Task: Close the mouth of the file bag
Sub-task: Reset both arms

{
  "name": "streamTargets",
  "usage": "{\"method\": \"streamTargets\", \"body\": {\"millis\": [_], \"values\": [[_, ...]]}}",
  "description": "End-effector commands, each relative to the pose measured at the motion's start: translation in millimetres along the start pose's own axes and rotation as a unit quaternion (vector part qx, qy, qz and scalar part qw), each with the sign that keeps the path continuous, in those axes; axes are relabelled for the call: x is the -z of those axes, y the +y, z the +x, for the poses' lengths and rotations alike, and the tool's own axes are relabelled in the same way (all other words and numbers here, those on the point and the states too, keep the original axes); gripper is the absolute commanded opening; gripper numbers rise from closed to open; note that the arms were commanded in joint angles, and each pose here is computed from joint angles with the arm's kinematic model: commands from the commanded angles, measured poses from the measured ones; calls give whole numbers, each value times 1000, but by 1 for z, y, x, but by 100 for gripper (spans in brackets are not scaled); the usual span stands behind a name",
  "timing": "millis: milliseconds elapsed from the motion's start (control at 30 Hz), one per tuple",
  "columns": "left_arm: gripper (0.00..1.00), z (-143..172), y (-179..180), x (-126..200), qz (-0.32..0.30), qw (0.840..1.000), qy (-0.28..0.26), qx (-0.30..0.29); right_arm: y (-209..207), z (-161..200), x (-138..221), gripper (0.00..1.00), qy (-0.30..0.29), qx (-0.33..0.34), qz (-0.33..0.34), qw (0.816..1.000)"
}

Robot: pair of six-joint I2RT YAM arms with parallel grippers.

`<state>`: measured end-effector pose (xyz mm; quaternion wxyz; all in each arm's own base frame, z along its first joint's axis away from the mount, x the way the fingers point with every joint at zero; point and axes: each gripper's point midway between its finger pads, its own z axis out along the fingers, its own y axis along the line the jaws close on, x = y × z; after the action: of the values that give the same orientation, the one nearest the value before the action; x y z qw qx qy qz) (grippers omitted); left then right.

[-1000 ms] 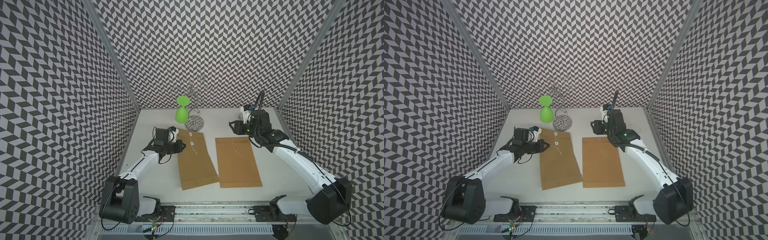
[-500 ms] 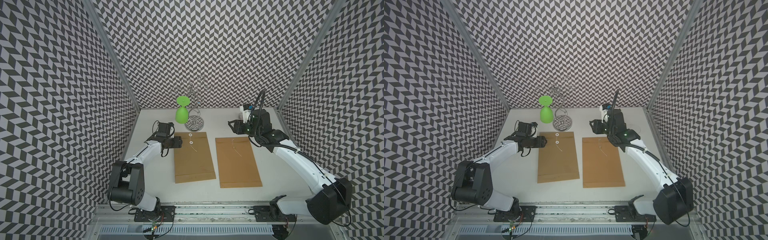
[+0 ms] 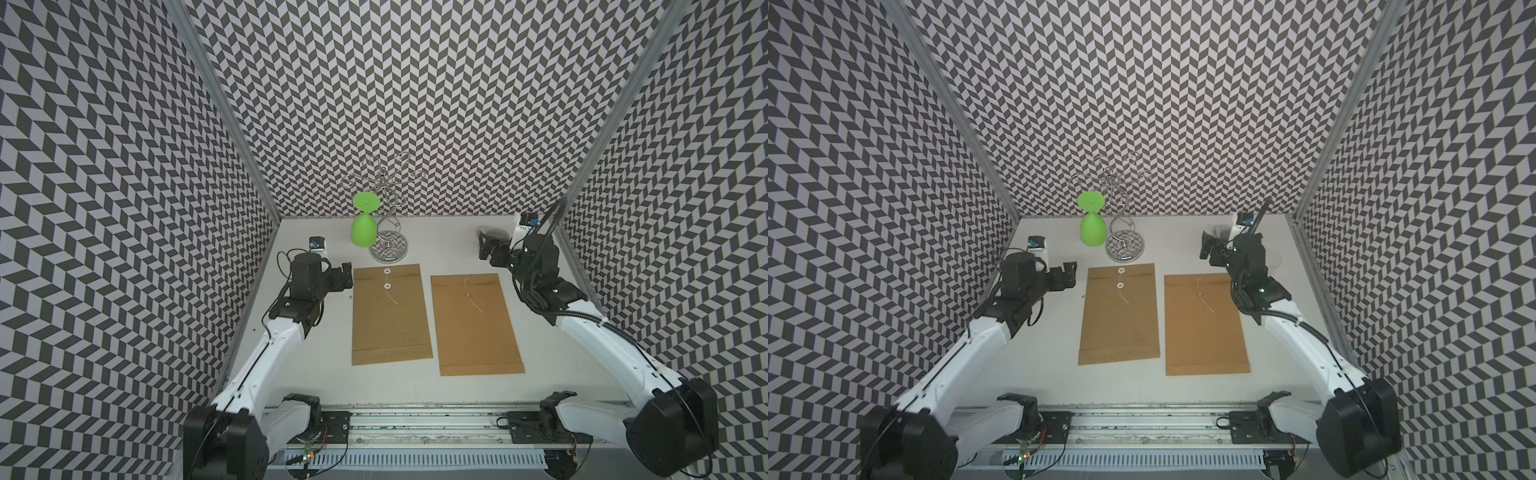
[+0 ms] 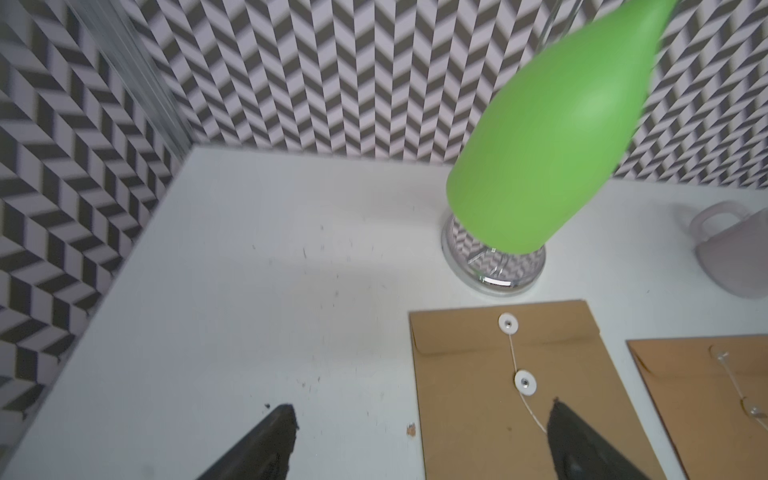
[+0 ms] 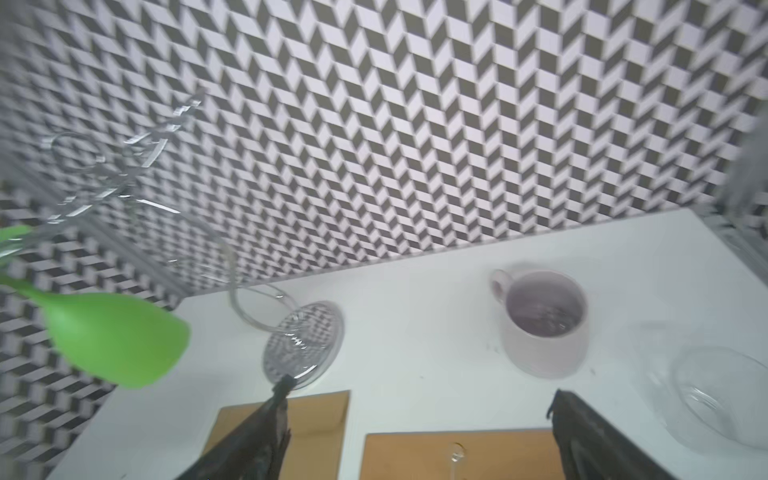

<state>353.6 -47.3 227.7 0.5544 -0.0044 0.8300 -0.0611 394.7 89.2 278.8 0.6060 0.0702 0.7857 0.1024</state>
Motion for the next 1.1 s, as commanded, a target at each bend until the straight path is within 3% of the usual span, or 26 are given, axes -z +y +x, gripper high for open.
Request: {"method": "streamTargets", "body": {"millis": [0,167,267,367,467,567,667,800,1000,1033,1067], "values": [[99,-31,24,15,-69,988,-135,3,-74,-41,26,99,-149,-6,156,976],[100,-16,87,29,-217,955,-192,59,-129,12,33,100,-140,29,244,959],[100,10,120,26,-254,942,-186,118,-137,47,21,99,-110,35,249,962],[100,19,135,25,-287,936,-177,105,-141,71,15,100,-102,59,244,963],[100,33,143,19,-283,932,-184,133,-137,76,9,100,-117,46,215,968],[98,41,128,-1,-230,947,-182,130,-137,86,-7,100,-97,53,201,973],[98,41,103,-17,-179,964,-183,65,-135,93,-18,99,-74,54,170,981],[100,42,75,-25,-126,970,-206,-10,-132,88,-14,99,-89,64,140,984],[100,55,64,-34,-95,970,-220,-43,-114,103,-1,99,-142,112,57,982],[100,57,67,-41,-93,974,-203,-35,-115,98,4,99,-161,109,61,979],[100,60,75,-51,-99,980,-173,-15,-119,104,-1,99,-137,104,72,982]]}}
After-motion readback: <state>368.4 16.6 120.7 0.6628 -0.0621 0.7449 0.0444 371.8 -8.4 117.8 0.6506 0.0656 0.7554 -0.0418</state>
